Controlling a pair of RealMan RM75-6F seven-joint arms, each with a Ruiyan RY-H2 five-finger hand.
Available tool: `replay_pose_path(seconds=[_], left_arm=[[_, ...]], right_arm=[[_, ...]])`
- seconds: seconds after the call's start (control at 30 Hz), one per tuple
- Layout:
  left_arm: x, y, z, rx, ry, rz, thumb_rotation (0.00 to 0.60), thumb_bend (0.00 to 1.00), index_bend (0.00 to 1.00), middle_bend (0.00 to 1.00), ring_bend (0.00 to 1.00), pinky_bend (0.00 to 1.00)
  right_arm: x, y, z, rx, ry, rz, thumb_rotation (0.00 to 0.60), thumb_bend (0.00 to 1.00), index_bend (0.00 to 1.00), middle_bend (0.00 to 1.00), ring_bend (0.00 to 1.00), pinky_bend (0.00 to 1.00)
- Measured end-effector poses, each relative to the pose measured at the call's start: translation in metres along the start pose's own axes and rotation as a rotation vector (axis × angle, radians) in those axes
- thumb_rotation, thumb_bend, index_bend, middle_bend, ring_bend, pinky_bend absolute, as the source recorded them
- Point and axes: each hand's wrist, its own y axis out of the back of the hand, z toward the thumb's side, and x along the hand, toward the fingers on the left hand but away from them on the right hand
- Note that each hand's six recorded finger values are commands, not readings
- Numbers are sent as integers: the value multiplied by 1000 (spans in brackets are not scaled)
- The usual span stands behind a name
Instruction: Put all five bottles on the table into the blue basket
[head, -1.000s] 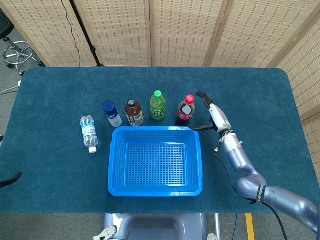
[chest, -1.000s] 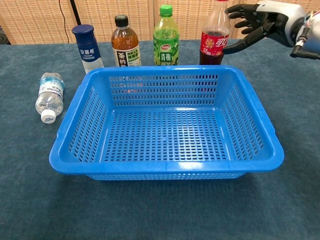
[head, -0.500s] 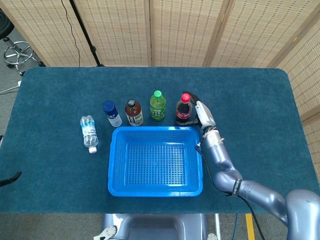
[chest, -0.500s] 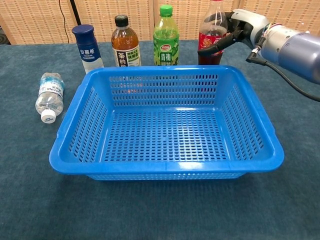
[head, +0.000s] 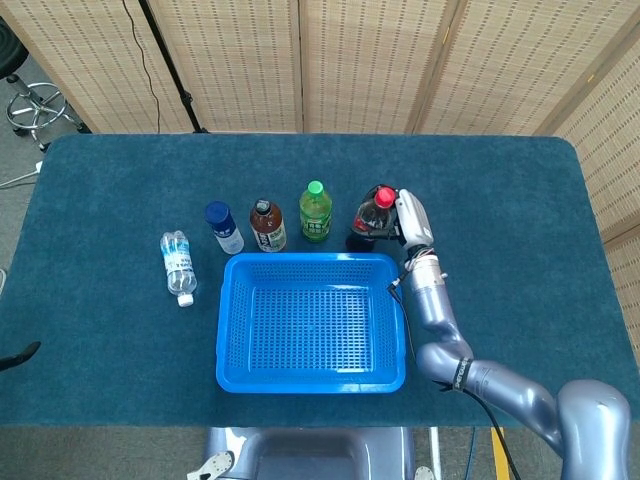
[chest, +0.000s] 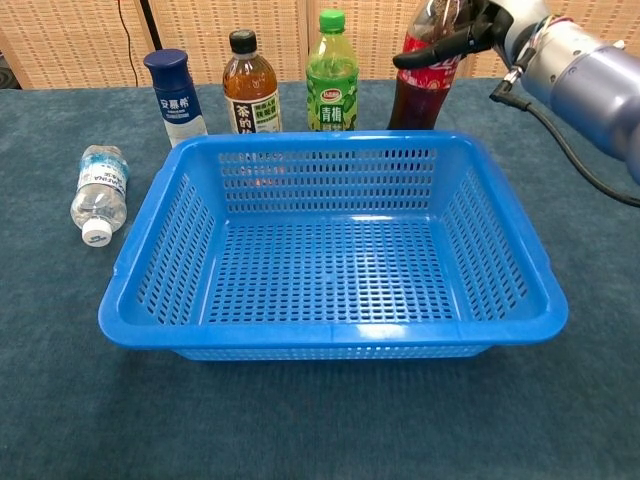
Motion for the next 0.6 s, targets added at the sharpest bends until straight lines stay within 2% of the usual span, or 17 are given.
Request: replay_pose_path(seconds=[0.23, 0.43, 0.6], left_arm=[[-2, 2, -1, -14, -2, 2, 600, 3, 0, 0, 0, 0], [-4, 4, -2, -20, -6, -3, 600, 3, 0, 0, 0, 0], [-7, 5, -1, -25, -13, 2, 600, 3, 0, 0, 0, 0]], right_arm=[[12, 15, 50, -45, 104, 7, 600, 192, 629, 701, 632, 708], [43, 31, 99, -79, 185, 40, 600, 211, 627, 701, 637, 708], [72, 48, 111, -46, 195, 54, 600, 211, 628, 702, 638, 709]])
